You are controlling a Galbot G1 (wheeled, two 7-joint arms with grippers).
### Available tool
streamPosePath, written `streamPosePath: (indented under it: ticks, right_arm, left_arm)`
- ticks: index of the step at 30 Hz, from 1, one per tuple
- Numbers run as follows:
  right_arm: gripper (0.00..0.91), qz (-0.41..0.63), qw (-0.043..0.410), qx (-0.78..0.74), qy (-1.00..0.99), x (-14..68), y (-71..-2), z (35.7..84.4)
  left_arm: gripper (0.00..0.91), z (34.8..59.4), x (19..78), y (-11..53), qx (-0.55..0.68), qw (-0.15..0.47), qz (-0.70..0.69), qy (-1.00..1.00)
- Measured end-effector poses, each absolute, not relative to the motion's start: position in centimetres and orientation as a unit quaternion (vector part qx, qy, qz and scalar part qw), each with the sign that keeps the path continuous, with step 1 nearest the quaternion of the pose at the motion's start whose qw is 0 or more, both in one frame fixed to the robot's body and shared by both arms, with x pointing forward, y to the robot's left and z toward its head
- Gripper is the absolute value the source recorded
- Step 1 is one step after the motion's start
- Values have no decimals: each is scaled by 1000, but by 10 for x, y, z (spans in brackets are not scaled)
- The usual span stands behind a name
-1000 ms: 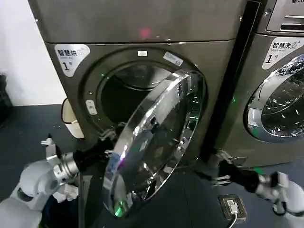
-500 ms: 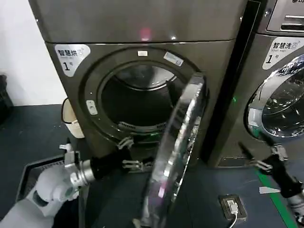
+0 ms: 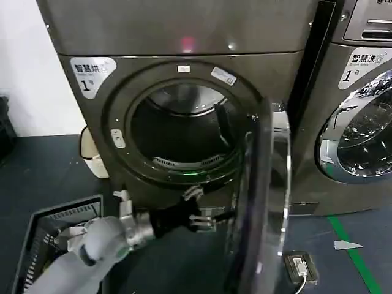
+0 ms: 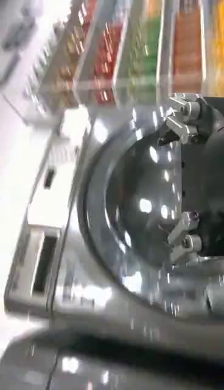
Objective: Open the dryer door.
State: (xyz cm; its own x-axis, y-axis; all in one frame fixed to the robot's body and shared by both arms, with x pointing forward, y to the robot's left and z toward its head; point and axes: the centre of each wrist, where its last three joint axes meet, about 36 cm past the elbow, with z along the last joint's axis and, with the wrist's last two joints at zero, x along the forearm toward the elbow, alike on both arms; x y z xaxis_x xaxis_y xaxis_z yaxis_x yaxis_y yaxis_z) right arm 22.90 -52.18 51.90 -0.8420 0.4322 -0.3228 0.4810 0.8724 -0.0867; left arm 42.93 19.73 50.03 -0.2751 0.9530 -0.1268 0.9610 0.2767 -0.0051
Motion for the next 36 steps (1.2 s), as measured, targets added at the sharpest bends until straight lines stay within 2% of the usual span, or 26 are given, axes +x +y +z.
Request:
streamPosePath:
  ticks: [9,23,36]
  right_arm:
    - [907,-120,126,343,923,196,-550,543]
    - [907,-149,132,383,902,169,-563,561]
    - [907,-189,108,431,876,149,-575,573]
  left_arm:
    - [907,490,445,149,618,69,-44,782]
    - [907,454,464,102,616,69,1,785]
    - [907,444,472,62,621,84,4,779]
